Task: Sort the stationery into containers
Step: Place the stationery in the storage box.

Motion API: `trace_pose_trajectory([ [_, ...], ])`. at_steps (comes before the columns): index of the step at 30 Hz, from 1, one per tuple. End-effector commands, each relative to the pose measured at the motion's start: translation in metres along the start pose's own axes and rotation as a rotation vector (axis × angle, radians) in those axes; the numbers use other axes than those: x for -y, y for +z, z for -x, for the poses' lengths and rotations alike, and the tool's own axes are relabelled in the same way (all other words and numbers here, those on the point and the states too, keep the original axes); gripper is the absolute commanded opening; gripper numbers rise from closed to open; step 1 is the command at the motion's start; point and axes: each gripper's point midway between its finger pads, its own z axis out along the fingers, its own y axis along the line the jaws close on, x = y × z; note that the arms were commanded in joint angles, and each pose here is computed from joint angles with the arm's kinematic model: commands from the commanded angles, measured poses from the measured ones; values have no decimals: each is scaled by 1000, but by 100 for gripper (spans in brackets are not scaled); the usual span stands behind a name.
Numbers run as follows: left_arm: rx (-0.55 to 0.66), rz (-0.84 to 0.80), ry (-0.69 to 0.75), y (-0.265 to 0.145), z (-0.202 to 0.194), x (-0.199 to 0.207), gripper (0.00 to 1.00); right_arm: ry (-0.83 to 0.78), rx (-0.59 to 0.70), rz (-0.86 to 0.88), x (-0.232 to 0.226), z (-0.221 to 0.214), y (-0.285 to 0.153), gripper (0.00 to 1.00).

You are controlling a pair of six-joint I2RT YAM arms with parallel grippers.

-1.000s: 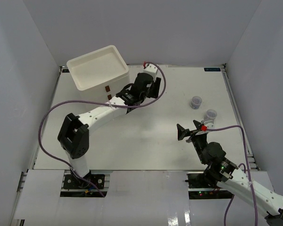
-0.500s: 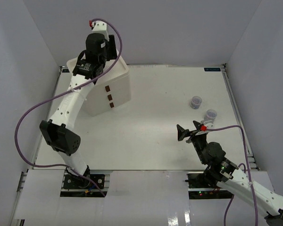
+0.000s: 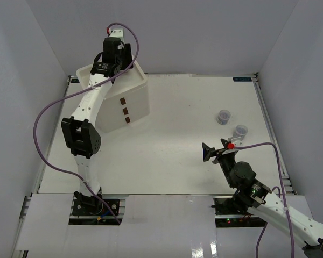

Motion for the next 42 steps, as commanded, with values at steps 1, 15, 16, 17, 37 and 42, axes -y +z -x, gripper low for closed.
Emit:
trace_pose_trajectory([
  [1,45,-16,-26,-1,20,-3,45,32,33,-33,4,16,2,90],
  [15,119,-101,-24,-20,50,10,87,64,-18,-143,16,13,6,92],
  [16,156,-121,-32,-39,66,11,89,66,-23,-168,20,17,6,92],
  [17,162,-137,-35,-46,68,13,94,55,-34,-219,27,16,6,93],
  [37,52,-543,-46,-239,-102,29,98,86,-326,-555,155,-5,57,90],
  [42,80,-606,-32,-251,-146,33,98,121,-420,-597,180,-24,70,90],
])
